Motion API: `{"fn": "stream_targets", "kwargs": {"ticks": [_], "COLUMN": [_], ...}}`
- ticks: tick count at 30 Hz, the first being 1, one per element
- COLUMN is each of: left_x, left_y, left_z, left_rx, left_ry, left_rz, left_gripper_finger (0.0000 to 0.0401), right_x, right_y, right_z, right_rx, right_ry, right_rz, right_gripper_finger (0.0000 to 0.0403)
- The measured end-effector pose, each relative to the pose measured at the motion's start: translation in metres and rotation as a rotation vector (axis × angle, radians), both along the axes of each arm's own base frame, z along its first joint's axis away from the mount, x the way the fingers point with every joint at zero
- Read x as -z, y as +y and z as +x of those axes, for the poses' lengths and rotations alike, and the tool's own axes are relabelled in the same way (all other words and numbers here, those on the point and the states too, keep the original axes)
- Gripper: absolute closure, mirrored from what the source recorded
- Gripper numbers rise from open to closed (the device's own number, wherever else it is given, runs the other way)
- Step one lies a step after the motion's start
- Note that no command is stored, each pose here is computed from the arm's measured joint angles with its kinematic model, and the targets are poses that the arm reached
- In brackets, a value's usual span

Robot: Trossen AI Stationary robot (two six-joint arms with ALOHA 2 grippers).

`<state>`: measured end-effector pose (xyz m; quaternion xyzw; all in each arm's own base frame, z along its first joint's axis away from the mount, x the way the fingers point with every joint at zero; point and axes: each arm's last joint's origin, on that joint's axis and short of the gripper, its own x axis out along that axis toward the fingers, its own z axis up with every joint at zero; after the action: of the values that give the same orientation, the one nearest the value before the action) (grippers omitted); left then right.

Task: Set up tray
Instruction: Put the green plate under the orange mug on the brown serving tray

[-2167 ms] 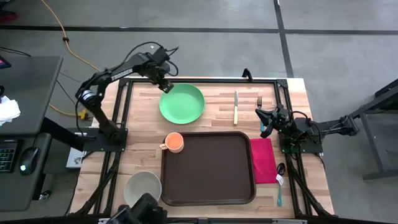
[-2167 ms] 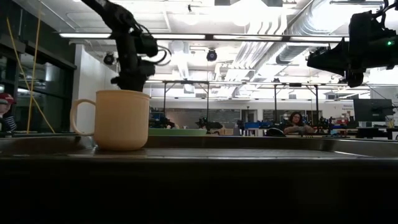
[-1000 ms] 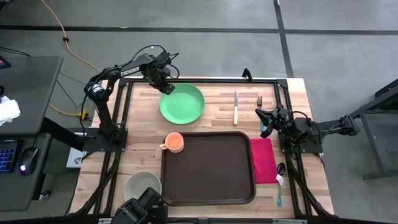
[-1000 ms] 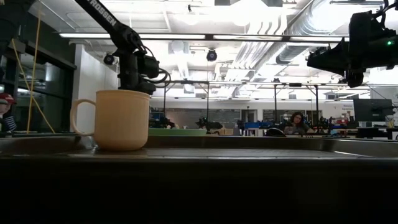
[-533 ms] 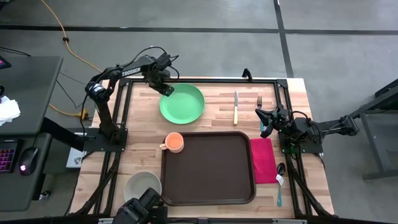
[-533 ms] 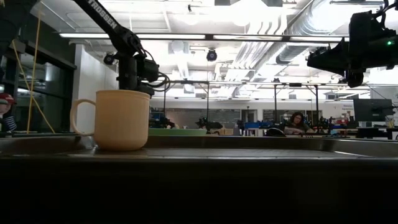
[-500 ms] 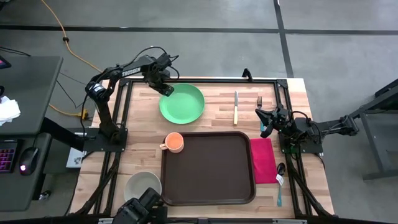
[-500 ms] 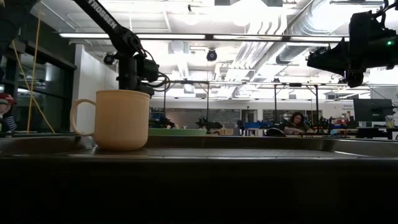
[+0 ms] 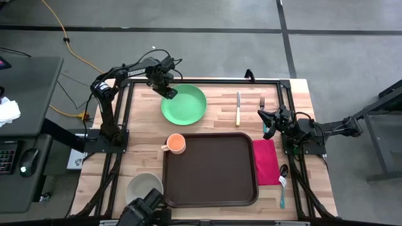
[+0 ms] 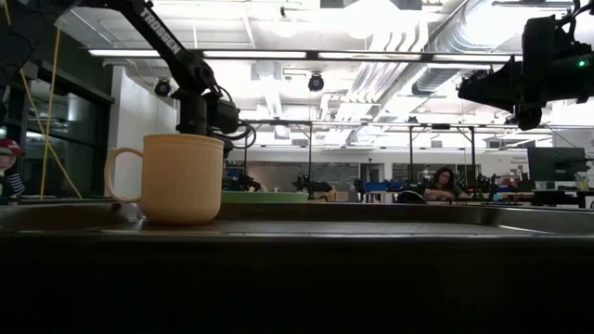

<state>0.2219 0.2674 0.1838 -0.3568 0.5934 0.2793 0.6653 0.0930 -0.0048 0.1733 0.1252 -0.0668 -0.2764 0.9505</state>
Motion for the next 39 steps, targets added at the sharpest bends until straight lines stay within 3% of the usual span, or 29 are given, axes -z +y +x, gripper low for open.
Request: {"fn": "stream_targets", "kwargs": {"ticks": [39], "left_x": [0.0001], "left_y": [-0.0021], "left_z": [-0.0034], "left_rx": [-0.009], "left_ry": [0.060], "left_rz": [-0.002], "left_gripper_finger": [0.0197], "right_x": [-0.0001], "right_y": [0.0000], "right_z": [-0.0001], "right_rx": [0.000], "right_ry": [-0.001], "right_rz": [0.000], "right_gripper_finger": [0.0402]}}
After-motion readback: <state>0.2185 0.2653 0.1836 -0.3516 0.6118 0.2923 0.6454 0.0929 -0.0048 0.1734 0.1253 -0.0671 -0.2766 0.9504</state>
